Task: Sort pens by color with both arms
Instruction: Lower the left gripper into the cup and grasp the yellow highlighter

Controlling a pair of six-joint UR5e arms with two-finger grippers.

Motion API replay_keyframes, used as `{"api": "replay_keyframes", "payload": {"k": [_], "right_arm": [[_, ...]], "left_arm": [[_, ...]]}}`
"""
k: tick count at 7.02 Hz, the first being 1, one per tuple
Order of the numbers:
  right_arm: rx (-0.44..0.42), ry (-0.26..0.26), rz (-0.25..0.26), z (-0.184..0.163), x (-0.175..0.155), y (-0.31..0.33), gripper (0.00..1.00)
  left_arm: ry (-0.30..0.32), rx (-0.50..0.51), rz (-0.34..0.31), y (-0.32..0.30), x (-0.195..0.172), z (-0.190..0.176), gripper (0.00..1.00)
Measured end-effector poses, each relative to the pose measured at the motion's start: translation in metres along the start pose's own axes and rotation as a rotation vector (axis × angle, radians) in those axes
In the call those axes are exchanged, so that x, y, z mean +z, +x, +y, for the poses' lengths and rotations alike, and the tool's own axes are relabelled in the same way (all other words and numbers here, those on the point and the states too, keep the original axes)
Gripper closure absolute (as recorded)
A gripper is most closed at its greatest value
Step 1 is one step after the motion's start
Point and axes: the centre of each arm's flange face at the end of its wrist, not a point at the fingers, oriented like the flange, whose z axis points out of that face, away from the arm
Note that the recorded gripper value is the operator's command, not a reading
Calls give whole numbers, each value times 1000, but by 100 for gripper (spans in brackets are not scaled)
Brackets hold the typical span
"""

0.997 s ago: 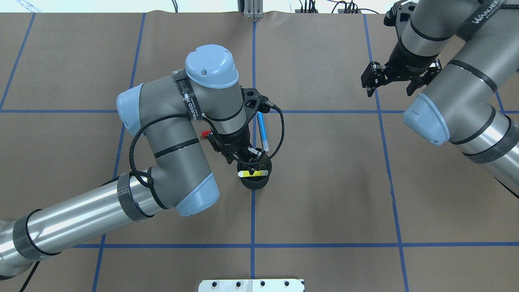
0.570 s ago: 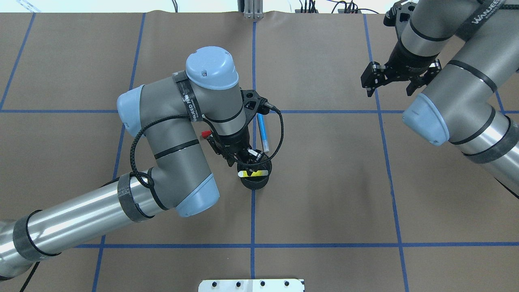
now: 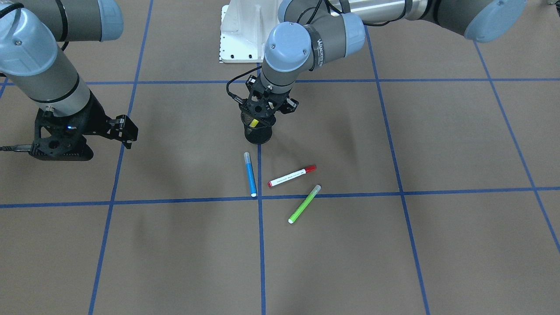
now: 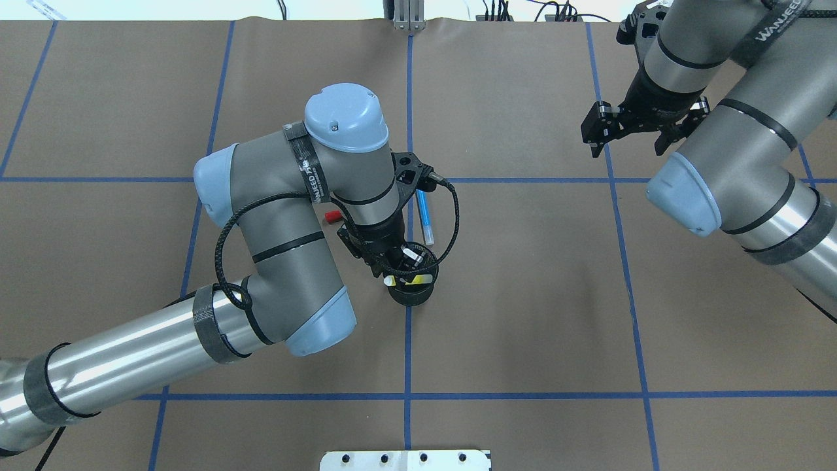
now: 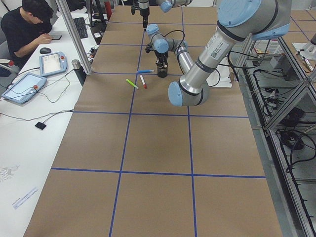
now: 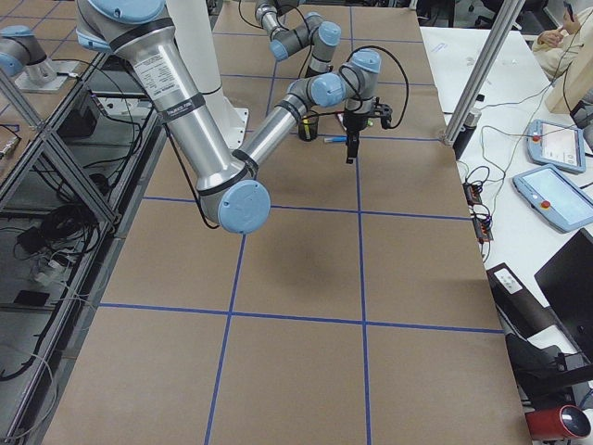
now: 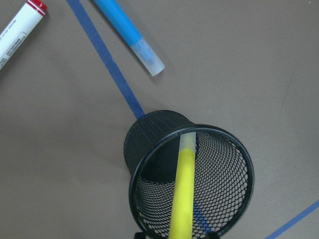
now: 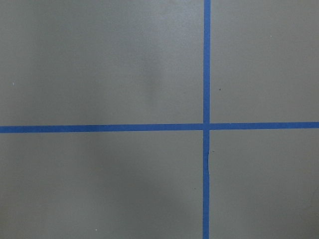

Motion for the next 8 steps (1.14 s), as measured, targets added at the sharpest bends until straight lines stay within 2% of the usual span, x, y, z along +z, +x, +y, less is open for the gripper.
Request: {"api": "replay_keyframes", "payload": {"k": [3,7,8], "right_arm": [[0,0,1,0,1,0,1],[1,0,3,-1,1,0,1],[0,0,3,-1,1,0,1]], "left_arm": [[-4,-22,3,4,2,2,66],[-10,-26,2,6,6,3,70],[-11,-25,2,7,7,3,81]]}}
